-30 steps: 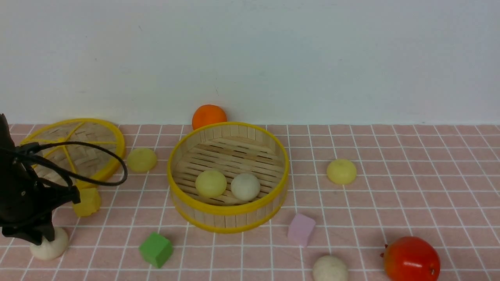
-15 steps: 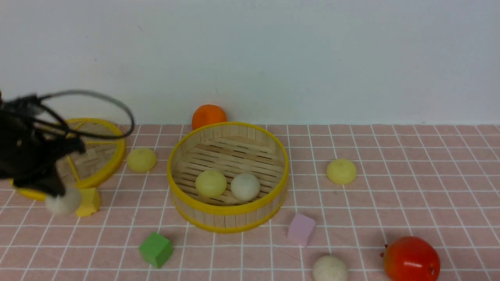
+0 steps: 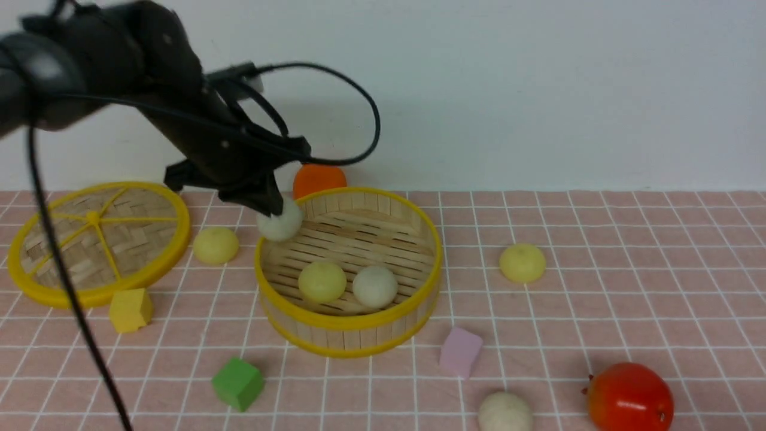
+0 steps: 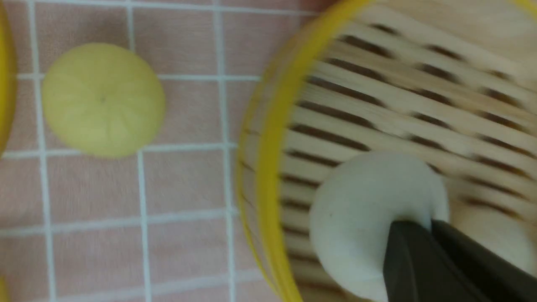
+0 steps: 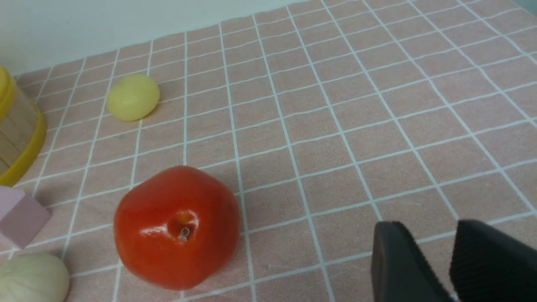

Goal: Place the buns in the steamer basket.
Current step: Use the left arm to put the steamed stuffed bun into the steamer, then use the left arm to grab a steamed stuffed bun

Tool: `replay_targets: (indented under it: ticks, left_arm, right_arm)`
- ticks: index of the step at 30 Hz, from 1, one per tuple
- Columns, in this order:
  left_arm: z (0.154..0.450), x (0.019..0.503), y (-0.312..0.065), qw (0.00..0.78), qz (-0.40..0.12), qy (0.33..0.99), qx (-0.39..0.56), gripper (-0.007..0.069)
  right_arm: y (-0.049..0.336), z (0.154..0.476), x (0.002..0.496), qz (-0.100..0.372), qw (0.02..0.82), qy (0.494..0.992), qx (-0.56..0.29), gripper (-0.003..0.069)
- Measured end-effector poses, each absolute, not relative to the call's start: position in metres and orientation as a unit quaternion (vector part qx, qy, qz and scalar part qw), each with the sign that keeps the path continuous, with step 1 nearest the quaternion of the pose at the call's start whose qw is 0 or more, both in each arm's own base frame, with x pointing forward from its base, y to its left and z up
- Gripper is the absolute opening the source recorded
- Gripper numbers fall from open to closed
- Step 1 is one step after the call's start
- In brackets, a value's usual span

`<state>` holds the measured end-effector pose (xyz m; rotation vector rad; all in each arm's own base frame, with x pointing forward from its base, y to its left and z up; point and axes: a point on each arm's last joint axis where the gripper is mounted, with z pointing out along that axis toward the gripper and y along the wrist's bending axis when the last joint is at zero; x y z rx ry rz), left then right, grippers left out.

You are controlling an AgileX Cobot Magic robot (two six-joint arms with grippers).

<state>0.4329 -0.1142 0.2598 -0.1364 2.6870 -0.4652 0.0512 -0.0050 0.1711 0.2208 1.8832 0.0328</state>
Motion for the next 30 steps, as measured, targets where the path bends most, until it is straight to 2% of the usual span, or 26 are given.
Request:
replay_targets:
  ticks: [4, 9, 16, 21, 23, 26, 30]
  left_arm:
    - [0.231, 0.450, -0.118, 0.193, -0.167, 0.965, -0.060, 0.0013]
    - [0.212, 0.456, -0.121, 0.180, -0.174, 0.966, -0.070, 0.0013]
    - [0.211, 0.458, -0.121, 0.183, -0.174, 0.965, -0.070, 0.0050]
    - [0.222, 0.456, -0.120, 0.191, -0.175, 0.963, -0.067, 0.0179]
    - [0.244, 0.454, -0.119, 0.212, -0.175, 0.959, -0.061, 0.0288]
    - [0.270, 0.451, -0.113, 0.241, -0.159, 0.956, -0.047, 0.0379]
    - [0.286, 0.451, -0.091, 0.259, -0.106, 0.959, -0.045, 0.0427]
  right_arm:
    - [-0.005, 0.171, 0.051, 0.014, 0.583, 0.807, 0.095, 0.0239]
    - [-0.005, 0.171, 0.051, 0.014, 0.583, 0.807, 0.095, 0.0239]
    - [-0.005, 0.171, 0.051, 0.014, 0.583, 0.807, 0.095, 0.0239]
    - [-0.005, 0.171, 0.051, 0.014, 0.583, 0.807, 0.095, 0.0239]
    - [-0.005, 0.171, 0.051, 0.014, 0.584, 0.806, 0.095, 0.0239]
    - [-0.005, 0.171, 0.051, 0.014, 0.584, 0.806, 0.095, 0.0239]
    - [-0.005, 0.171, 0.051, 0.014, 0.584, 0.806, 0.095, 0.0239]
